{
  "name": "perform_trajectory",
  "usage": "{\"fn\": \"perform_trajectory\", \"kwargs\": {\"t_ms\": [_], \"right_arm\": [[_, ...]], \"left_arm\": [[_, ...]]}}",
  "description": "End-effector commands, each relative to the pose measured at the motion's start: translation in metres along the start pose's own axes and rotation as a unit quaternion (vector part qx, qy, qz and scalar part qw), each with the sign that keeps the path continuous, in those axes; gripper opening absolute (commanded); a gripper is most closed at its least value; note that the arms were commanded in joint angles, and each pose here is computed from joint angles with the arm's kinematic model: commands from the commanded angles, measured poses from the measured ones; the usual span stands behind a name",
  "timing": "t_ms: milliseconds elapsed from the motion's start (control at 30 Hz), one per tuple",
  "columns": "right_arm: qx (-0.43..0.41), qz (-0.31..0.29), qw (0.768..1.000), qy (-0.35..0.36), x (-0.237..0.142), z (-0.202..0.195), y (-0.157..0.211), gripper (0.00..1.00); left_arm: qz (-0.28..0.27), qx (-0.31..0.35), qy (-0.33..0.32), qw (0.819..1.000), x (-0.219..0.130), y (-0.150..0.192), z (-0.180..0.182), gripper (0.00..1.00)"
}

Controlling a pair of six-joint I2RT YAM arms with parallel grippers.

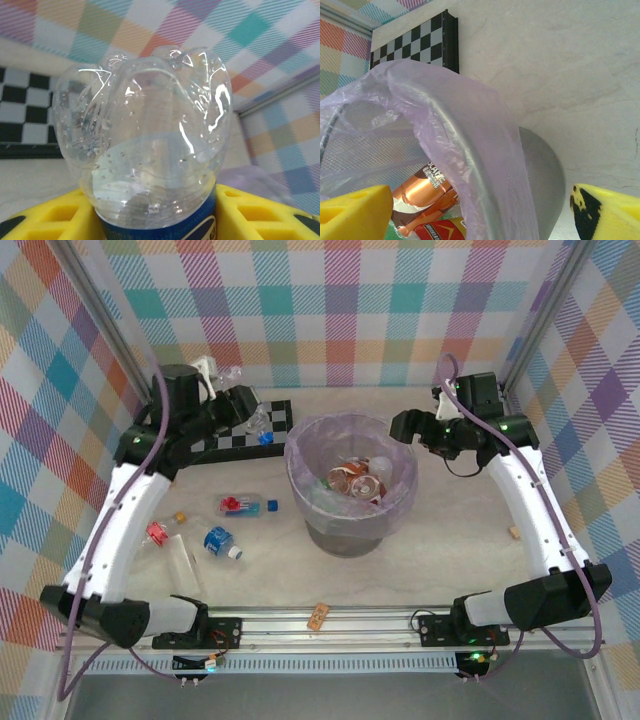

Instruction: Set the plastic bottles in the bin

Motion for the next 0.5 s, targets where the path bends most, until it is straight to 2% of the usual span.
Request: {"fn": "perform_trajectory", "kwargs": {"t_ms": [0,100,233,367,467], "right_arm": [[-0.011,-0.003,1.0,0.003,-0.007,0.0,0.003,0.92],[-0.008,-0.002,1.0,0.003,-0.007,-0.001,0.005,0.94],[-0.006,-0.001,1.0,0.002,-0.009,-0.001,0.006,0.93],[-0.004,-0.009,1.0,0.008,-0.012,-0.003,0.008,0.93],[-0.004,-0.018,1.0,0.01,-0.018,-0.004,0.009,0.93]], "left_arm": [[-0.003,0.019,0.04,0.999,-0.023,-0.006,-0.027,0.47],[0.017,0.048,0.099,0.994,-0.022,0.001,-0.064,0.44],[0.058,0.073,0.162,0.982,0.0,0.02,-0.11,0.4],[0.102,0.096,0.191,0.972,0.03,0.046,-0.148,0.37],[0.131,0.101,0.193,0.967,0.054,0.065,-0.162,0.37]]}}
Point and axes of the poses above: each hand's point on the last joint's axis, 136 mm out from that joint toward the fingers, its own x axis out along the fingers, its own z axis along the line the jaws close on, y = z × x, the point moved 9 cm from there along -x, back along the fingers, and after that the axes turned 11 degrees about x, right-handed, at the moved point
